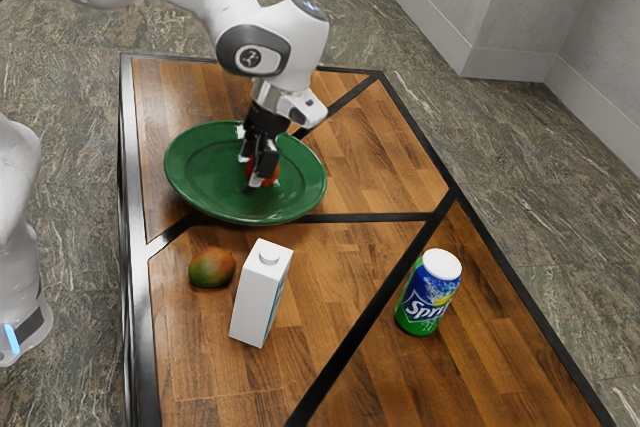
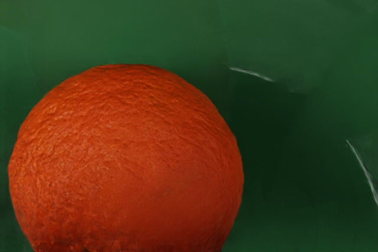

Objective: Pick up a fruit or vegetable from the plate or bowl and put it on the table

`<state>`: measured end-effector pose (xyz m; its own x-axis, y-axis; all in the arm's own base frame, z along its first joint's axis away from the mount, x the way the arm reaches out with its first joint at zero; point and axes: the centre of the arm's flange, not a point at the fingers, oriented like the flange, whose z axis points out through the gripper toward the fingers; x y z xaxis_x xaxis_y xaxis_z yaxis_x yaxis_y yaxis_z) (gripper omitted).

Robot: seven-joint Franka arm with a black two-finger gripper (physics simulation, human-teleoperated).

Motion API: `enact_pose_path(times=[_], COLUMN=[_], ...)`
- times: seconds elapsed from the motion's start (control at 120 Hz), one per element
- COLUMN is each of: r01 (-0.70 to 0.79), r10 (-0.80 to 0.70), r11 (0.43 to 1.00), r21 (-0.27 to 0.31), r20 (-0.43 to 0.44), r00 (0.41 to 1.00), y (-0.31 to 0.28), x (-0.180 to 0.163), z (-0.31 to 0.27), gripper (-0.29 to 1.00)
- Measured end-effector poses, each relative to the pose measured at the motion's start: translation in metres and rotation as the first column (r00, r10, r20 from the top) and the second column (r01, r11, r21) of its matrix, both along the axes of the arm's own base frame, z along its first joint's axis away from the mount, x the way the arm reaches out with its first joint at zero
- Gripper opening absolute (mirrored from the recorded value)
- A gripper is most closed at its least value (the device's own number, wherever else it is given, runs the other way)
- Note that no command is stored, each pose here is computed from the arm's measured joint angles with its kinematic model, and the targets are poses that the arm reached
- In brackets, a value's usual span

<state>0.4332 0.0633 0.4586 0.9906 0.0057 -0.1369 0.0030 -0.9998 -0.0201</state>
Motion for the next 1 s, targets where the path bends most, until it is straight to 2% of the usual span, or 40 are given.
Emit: enact_pose_path(times=[0.408, 0.625, 1.0], r01=[-0.011, -0.032, -0.043], r10=[0.010, 0.032, 0.043], r11=[1.000, 0.999, 0.999], r21=[0.008, 0.001, 0.001], r20=[0.056, 0.049, 0.055], r00=[0.998, 0.998, 0.998], y=[0.005, 0.014, 0.014], x=[0.009, 0.010, 0.012], z=[-0.002, -0.011, -0.012], gripper=[0.65, 0.63, 0.42])
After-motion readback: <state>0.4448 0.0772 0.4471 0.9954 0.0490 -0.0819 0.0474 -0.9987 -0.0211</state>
